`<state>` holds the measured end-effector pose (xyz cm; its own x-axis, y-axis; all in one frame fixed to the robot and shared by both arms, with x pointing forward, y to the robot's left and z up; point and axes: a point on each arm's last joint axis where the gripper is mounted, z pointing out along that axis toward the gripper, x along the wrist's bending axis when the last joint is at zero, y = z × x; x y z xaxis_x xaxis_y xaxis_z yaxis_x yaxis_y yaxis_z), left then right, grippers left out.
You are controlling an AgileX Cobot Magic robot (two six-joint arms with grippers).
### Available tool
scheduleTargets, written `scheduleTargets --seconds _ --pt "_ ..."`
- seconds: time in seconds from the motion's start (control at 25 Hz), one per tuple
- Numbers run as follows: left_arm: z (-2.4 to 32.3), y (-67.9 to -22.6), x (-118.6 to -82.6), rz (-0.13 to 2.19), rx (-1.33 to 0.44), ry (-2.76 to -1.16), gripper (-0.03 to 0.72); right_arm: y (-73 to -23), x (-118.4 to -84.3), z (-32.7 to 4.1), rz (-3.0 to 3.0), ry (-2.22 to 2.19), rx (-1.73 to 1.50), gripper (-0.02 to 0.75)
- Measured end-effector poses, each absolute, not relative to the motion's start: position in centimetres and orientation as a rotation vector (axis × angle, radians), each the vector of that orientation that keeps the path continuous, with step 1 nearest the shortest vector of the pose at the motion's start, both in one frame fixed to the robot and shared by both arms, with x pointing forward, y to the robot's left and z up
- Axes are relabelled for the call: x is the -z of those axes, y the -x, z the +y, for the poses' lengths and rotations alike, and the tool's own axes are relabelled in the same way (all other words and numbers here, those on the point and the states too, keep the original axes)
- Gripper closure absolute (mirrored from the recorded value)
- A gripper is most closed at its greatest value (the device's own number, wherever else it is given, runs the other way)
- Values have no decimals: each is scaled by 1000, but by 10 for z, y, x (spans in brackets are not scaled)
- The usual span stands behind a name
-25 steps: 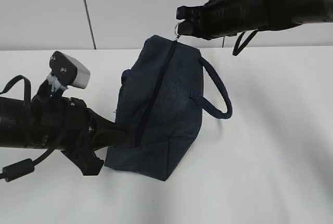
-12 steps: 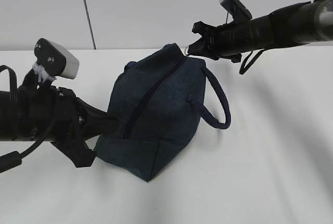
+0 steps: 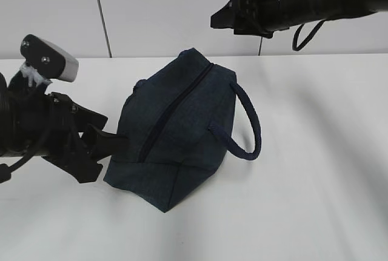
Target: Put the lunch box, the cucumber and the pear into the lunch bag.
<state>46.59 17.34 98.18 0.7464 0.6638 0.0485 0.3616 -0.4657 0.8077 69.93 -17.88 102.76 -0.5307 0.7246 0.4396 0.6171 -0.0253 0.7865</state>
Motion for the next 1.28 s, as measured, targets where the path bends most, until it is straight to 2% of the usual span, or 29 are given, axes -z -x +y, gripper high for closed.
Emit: scheduleTargets --seconds 0.24,0.44,0.56,0.68,0.92,1.08,1.28 --pt "182 -448 -1001 844 -404 -2099 305 -667 -1066 -188 2316 -1353 -1350 206" --pt "197 -435 -1007 985 -397 -2180 414 -648 -1080 -201 2333 -1539 -1120 230" --pt "208 -427 -1011 1127 -415 -2195 437 -639 -1087 -204 2304 -1613 -1088 243" --pt "220 -414 -1023 1262 -446 -2136 442 -620 -1086 -206 2318 -1643 -1054 251" --pt "249 -369 -1057 1333 -587 -2046 442 -546 -1077 -226 2342 -1671 -827 257" --pt "265 -336 -1070 1328 -631 -2001 442 -493 -1078 -246 2299 -1631 -668 258" --pt "277 -307 -1077 1304 -667 -1925 442 -424 -1088 -265 2177 -1588 -631 258"
